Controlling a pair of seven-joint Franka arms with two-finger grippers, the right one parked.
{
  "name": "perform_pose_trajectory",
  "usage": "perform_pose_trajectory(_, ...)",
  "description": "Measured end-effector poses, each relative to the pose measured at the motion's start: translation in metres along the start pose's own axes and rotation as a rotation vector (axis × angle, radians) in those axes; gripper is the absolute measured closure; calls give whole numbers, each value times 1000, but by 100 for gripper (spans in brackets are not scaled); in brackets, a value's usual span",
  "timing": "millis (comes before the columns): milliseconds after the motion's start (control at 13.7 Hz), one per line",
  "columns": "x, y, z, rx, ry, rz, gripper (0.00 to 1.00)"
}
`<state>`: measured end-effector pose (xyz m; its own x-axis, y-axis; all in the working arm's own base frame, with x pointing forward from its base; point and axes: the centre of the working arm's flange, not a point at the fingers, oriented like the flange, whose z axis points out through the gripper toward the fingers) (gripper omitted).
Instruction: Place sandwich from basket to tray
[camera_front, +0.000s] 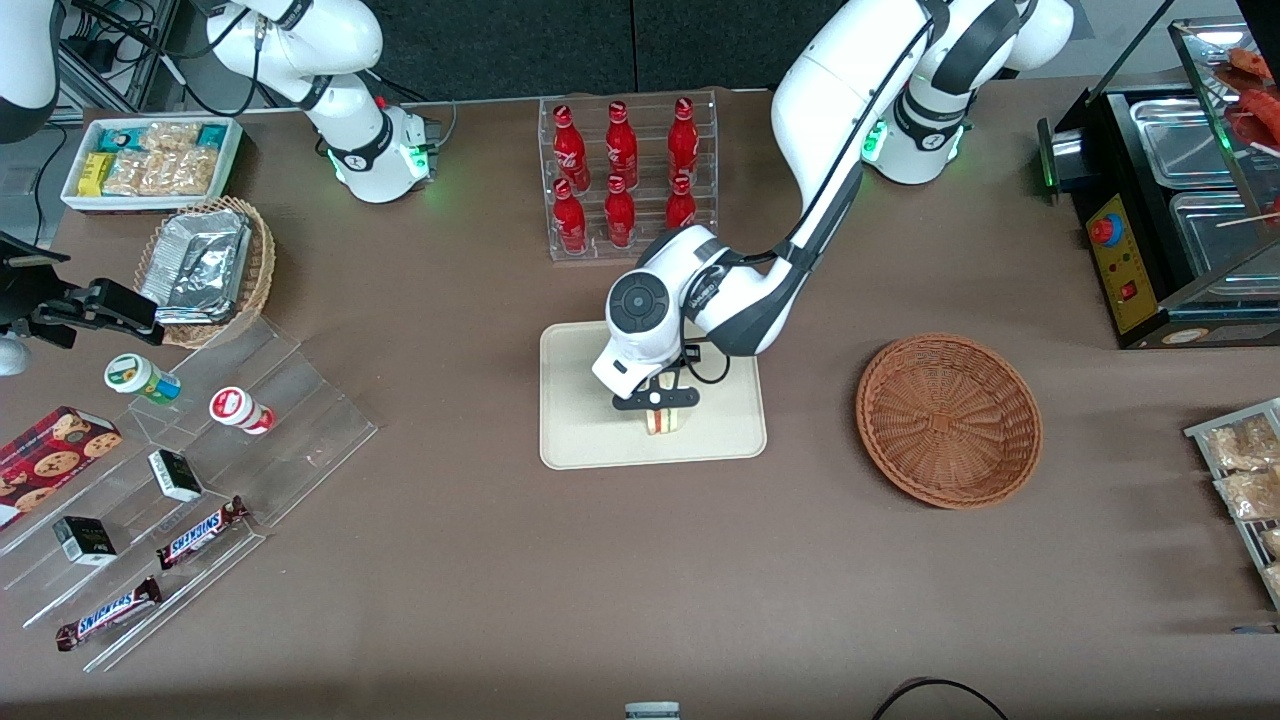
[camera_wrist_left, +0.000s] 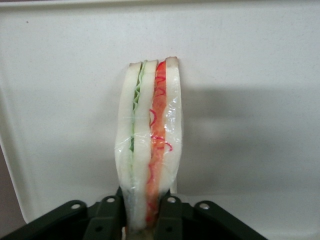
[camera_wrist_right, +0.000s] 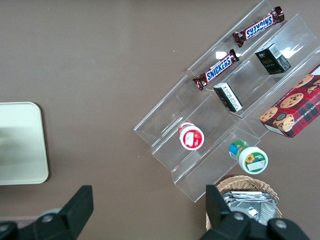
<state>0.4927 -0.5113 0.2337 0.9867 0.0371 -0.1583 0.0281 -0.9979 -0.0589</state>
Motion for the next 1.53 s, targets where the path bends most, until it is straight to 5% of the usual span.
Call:
perform_pose_trajectory(510,11,-1,-39,-37,44,-26,0)
perform_pose_trajectory(875,63,-92,-127,-56,50,-175,0)
perform_pose_trajectory(1240,111,-200,-153,-25,-11,-182,0)
perform_pose_trajectory(1531,127,-294,-195,-34,-42,-135,0)
